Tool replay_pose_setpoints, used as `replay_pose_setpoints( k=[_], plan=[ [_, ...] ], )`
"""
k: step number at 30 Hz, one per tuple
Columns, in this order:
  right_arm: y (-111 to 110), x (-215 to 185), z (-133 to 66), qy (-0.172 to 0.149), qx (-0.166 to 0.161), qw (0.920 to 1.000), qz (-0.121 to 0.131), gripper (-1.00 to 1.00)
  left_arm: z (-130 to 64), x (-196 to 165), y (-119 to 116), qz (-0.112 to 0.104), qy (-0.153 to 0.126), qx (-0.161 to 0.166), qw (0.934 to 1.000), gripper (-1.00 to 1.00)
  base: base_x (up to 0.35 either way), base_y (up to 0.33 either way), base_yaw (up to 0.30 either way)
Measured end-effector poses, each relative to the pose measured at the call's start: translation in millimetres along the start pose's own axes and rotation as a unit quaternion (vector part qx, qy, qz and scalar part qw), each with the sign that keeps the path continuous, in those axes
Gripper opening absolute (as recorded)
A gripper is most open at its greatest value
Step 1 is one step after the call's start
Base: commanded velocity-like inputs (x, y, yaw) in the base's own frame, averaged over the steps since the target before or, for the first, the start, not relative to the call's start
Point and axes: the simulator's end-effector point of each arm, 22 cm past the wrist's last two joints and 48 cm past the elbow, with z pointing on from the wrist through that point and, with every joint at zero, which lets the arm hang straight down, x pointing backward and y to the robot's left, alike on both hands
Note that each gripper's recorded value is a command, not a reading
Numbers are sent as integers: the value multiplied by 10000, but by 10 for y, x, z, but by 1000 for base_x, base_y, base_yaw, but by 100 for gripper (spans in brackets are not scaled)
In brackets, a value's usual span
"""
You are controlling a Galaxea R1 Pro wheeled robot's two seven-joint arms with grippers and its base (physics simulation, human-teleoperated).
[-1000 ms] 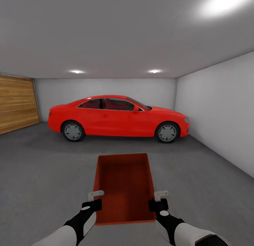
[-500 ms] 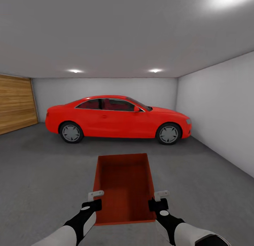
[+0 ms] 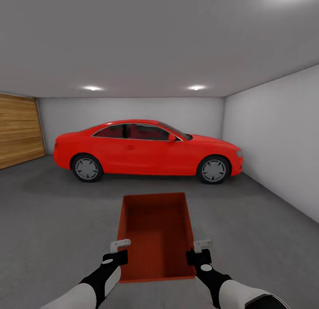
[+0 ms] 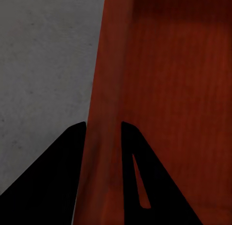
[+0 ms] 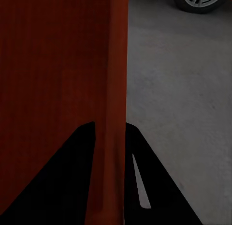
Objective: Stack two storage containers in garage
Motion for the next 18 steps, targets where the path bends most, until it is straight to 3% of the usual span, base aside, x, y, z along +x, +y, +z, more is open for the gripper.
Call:
replay_pose_setpoints(
  k=[14, 18],
  plan=[
    [4, 7, -3, 4, 6, 10000, 6, -100, 1, 1, 4, 13, 3, 0, 10000, -100, 321, 0, -2],
    [8, -6, -8, -9, 8, 10000, 10, -100, -2, -11, 8, 12, -8, 4, 10000, -100, 321, 0, -163]
  ],
)
